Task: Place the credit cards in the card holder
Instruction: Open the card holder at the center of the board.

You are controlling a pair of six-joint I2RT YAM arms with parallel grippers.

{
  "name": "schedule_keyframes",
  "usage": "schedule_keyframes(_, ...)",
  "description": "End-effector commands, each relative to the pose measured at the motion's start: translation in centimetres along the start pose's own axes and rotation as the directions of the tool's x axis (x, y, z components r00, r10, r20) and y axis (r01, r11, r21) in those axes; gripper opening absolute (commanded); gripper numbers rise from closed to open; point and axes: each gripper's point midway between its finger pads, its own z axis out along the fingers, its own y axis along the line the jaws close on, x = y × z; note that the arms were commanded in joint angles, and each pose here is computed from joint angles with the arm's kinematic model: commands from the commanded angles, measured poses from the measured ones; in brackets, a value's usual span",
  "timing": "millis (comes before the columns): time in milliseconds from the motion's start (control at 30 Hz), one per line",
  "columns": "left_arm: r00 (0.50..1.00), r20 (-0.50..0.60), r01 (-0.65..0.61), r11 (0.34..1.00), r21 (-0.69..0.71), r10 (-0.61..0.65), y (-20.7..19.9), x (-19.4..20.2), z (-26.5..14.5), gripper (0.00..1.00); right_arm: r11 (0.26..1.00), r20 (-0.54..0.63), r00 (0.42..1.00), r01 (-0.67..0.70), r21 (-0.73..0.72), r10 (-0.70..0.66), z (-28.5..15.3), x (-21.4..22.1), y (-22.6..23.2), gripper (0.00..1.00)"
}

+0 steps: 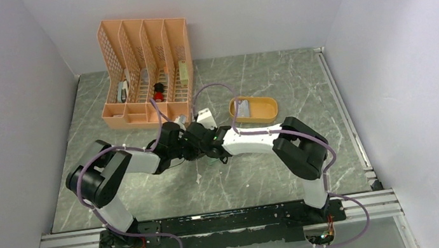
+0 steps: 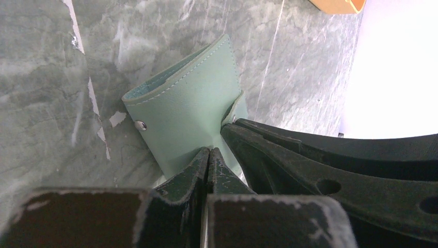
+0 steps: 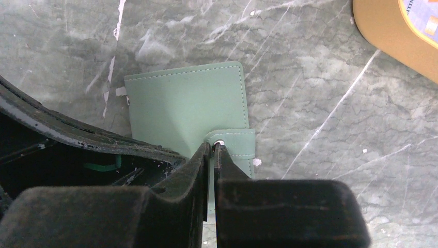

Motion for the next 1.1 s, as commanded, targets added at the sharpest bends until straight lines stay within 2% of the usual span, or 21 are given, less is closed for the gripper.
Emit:
schedule_keyframes(0,0.996,-0.088,0.01,0.959,-0.284,-0.036,8.1,3.8,-0.7,0.05,0.989,-0.077,0.997,0.021,0.144,-0.01,1.5,2.7,-4.7,0.0)
schedule_keyframes(833,0.993,-0.115,-0.004,0.933,-0.359,-0.04,10.8,4.8,-0.2,0.05,0.982,-0.056,0.984,-0.164,0.092,0.17,-0.4,1.5,-6.6,0.0)
schedule_keyframes(1067,0.993,-0.11,-0.004,0.941,-0.337,-0.036,10.1,4.5,-0.2,0.05,0.979,-0.046,0.979,-0.199,0.049,0.201,-1.5,1.4,-6.8,0.0)
